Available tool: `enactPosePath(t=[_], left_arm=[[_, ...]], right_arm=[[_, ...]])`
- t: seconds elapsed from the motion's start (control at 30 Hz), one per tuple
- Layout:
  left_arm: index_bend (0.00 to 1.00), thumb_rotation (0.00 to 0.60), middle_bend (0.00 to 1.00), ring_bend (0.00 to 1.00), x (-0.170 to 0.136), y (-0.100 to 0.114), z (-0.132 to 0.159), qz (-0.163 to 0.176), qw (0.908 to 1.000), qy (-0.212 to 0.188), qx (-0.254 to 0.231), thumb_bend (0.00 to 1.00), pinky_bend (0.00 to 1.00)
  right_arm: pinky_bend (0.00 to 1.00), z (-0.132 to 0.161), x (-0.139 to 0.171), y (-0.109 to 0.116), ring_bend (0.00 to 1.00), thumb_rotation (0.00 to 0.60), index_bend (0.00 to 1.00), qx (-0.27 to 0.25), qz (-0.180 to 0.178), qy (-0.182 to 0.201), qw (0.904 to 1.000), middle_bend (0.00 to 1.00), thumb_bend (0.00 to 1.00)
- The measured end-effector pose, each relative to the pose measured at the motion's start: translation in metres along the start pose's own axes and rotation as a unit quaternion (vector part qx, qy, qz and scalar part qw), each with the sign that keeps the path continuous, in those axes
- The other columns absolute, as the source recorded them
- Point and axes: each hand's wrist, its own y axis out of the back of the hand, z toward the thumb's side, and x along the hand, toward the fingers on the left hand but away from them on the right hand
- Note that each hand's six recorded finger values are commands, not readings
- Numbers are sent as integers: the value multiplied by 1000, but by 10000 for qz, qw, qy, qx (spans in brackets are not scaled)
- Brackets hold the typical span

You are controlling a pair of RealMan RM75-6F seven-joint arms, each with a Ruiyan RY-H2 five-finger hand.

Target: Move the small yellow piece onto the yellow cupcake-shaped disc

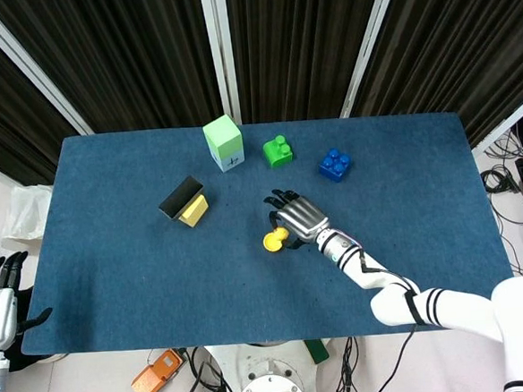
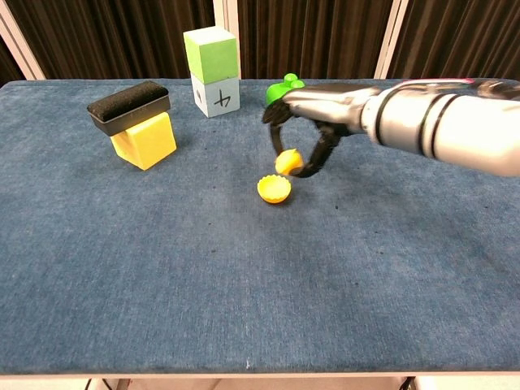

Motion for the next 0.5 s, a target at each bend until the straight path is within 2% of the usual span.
enactPosePath(t=[0.33,0.43,0.5], left_arm=[[66,600,80,50,-2,-3,-5,-15,10000,51,-26,35,0],[66,600,80,50,-2,-4,-6,-10,10000,61,-29,35,0],[66,600,80,50,-2,-4,-6,-7,10000,70,-37,35,0]], right_arm=[[189,10,-8,-9,108,600,574,120,168,17,9998,191,480],[180,11,-8,-12,93,600,466,185,236,29,9995,191,480],[155,11,-7,-15,64,600,341,232,307,38,9993,186,479]])
